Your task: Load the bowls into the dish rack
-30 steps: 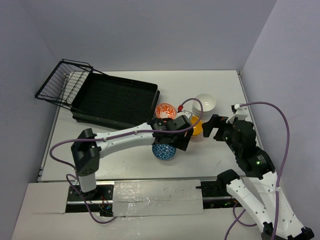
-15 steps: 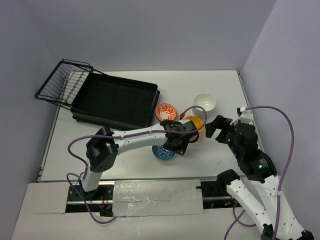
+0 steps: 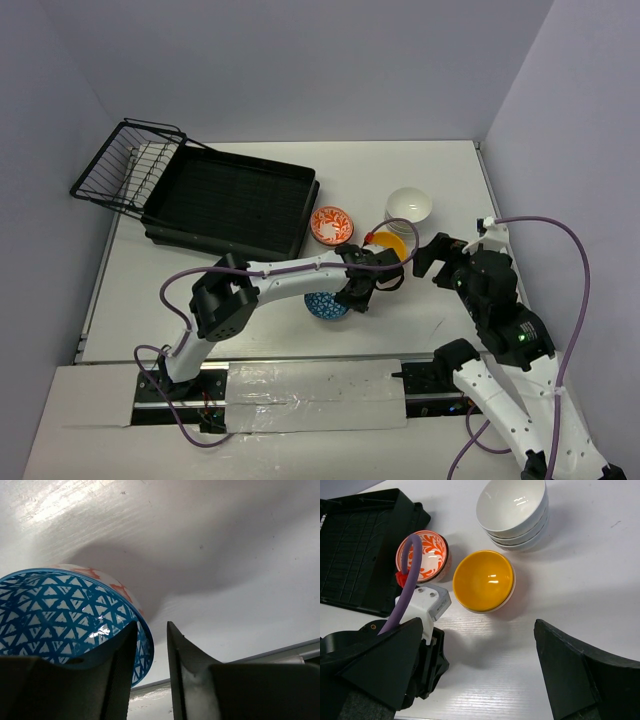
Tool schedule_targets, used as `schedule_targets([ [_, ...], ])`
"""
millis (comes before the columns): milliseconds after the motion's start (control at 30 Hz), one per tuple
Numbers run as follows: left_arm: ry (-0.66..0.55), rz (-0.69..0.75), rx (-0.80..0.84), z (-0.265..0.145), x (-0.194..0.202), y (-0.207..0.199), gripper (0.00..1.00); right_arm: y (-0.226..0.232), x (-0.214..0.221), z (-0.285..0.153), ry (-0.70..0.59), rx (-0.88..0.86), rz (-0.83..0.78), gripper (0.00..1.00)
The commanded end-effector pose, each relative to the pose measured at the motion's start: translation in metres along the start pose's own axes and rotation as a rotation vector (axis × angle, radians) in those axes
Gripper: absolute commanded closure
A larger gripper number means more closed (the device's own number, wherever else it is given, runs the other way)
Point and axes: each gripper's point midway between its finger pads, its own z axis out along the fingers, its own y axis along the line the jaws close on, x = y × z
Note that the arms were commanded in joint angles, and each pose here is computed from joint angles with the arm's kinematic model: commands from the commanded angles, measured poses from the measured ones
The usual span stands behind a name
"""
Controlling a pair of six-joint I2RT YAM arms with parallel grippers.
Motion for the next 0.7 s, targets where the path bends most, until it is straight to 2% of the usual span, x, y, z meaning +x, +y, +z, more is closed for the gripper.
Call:
schedule_targets([
  [0,-0.039,-0.011,-0.006,-0.006,-0.012,-0.005,0.66,0.002,-0.003,-0.002,-0.019,-0.009,0.012,0.00],
  [267,-0.033,-0.008,-0.015,-0.007,-0.012,-0.004,0.76,0.002,-0.002,0.000,-0.015,-0.007,0.008,0.00],
  [433,-0.031,-0.008,-0.013,-0.009,-0.012,-0.004,0.98,0.002,-0.002,0.001,-0.013,-0.007,0.007,0.00],
  [567,-0.062,-0.021,0.006,-0.029,-0.022,-0.005,1.00,0.004,-0.005,0.000,-0.016,-0.016,0.003,0.00],
  [667,-0.118,-0.038,0.083,-0.062,-0.038,-0.013,1.00,0.005,-0.010,-0.002,-0.026,-0.015,-0.004,0.00],
])
